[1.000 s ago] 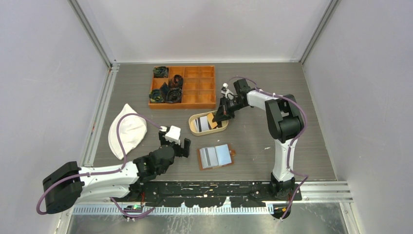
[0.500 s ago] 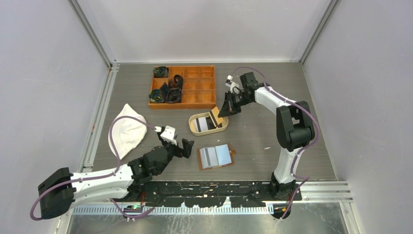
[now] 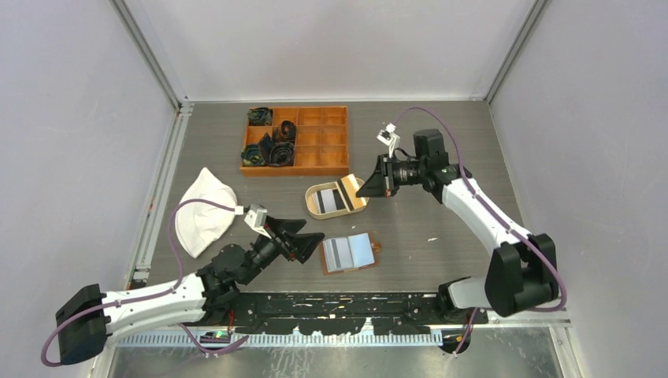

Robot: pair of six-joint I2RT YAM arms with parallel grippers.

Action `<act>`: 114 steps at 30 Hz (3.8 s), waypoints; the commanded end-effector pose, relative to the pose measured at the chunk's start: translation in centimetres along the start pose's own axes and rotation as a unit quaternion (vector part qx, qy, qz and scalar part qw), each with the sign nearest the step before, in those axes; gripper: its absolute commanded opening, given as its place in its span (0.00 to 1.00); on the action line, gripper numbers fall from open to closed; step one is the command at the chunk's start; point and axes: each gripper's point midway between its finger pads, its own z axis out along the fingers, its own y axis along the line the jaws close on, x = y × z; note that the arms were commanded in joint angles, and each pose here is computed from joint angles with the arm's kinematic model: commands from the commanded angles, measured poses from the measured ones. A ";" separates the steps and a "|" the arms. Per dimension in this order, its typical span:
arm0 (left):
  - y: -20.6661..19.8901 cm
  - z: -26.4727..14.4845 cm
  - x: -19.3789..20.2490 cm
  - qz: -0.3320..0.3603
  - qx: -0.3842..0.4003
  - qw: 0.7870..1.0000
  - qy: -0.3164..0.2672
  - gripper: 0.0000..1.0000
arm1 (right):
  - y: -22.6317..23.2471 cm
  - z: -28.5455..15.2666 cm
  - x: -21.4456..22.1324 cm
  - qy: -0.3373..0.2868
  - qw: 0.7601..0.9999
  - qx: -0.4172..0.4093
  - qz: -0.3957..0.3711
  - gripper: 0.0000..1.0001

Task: Put the credit cards into the card holder
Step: Pick up the credit card from the storage box, then insert the credit card into the card holder.

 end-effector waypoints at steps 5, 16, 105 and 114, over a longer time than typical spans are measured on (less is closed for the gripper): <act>-5.5 0.8 -3.3 -0.061 0.114 0.990 -0.053 0.88 | 6.0 -1.5 -2.4 -0.080 0.989 -0.104 -0.073 0.01; -6.2 1.1 -4.7 -0.053 0.133 0.986 -0.088 0.87 | 8.8 -1.3 -1.7 -0.067 0.983 -0.145 -0.086 0.01; 4.4 0.6 10.7 -0.073 -0.167 0.952 0.245 0.60 | -5.5 2.5 9.9 0.046 0.990 0.078 0.108 0.01; 5.2 0.6 12.6 -0.052 -0.208 0.936 0.280 0.60 | -7.0 2.9 10.9 0.066 0.984 0.092 0.139 0.01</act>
